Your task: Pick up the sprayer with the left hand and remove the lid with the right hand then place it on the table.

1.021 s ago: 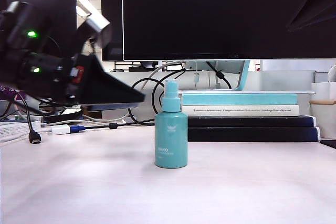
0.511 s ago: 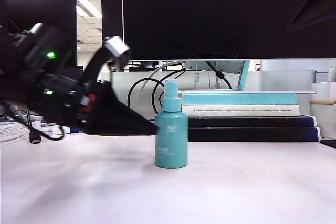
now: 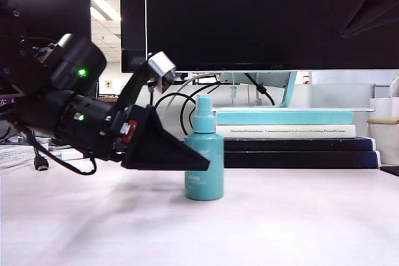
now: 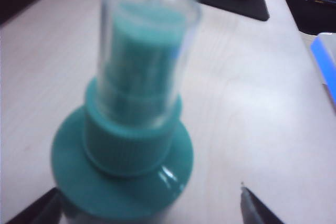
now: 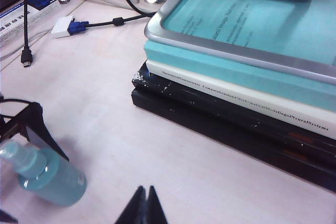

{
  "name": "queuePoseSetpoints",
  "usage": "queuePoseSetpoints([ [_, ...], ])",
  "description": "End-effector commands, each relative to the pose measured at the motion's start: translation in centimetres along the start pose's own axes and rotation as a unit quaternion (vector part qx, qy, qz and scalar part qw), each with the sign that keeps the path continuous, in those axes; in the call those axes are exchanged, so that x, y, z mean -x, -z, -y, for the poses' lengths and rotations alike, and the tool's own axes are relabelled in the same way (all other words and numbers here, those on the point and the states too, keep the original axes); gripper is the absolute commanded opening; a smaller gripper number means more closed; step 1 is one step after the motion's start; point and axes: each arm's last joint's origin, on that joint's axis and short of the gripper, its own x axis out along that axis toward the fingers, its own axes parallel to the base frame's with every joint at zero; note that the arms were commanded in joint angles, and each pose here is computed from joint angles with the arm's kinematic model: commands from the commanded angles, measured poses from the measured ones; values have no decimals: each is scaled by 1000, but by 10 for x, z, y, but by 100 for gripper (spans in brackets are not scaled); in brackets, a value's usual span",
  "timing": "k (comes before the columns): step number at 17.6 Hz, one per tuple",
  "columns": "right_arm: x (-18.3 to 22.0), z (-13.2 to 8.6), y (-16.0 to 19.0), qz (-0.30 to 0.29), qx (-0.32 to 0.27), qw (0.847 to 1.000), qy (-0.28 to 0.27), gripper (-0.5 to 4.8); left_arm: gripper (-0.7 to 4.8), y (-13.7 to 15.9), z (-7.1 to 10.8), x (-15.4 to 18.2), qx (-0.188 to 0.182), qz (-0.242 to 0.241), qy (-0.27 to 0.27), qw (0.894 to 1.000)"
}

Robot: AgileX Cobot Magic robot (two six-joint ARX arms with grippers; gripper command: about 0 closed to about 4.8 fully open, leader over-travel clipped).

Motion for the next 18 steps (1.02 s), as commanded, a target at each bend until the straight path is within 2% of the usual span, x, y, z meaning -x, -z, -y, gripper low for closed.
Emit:
queuePoseSetpoints([
  [1, 1, 0, -2, 9, 7, 1000, -1, -5, 479, -7, 1, -4, -10, 13, 4, 1000],
  [6, 1, 0, -2, 10, 8, 1000, -1, -6, 479, -10, 6, -13, -14, 10, 9, 1000],
  [9, 0, 0, -2, 8, 7, 1000, -1, -6, 281, -11, 9, -17, -21, 12, 15, 1000],
  [11, -2, 1, -1, 5, 5, 1000, -2, -6, 185, -14, 10, -18, -15, 18, 18, 1000],
  [14, -2, -1, -1, 3, 4, 999, -37, -6, 182, -18, 11, -19, 15, 34, 55, 998],
  [17, -2, -6, -1, 5, 5, 994, -106, -5, 181, -28, 10, -19, 71, 48, 111, 990],
  [18, -2, -6, -1, 4, 0, 994, -108, -3, 181, -32, 10, -20, 81, 51, 124, 988],
])
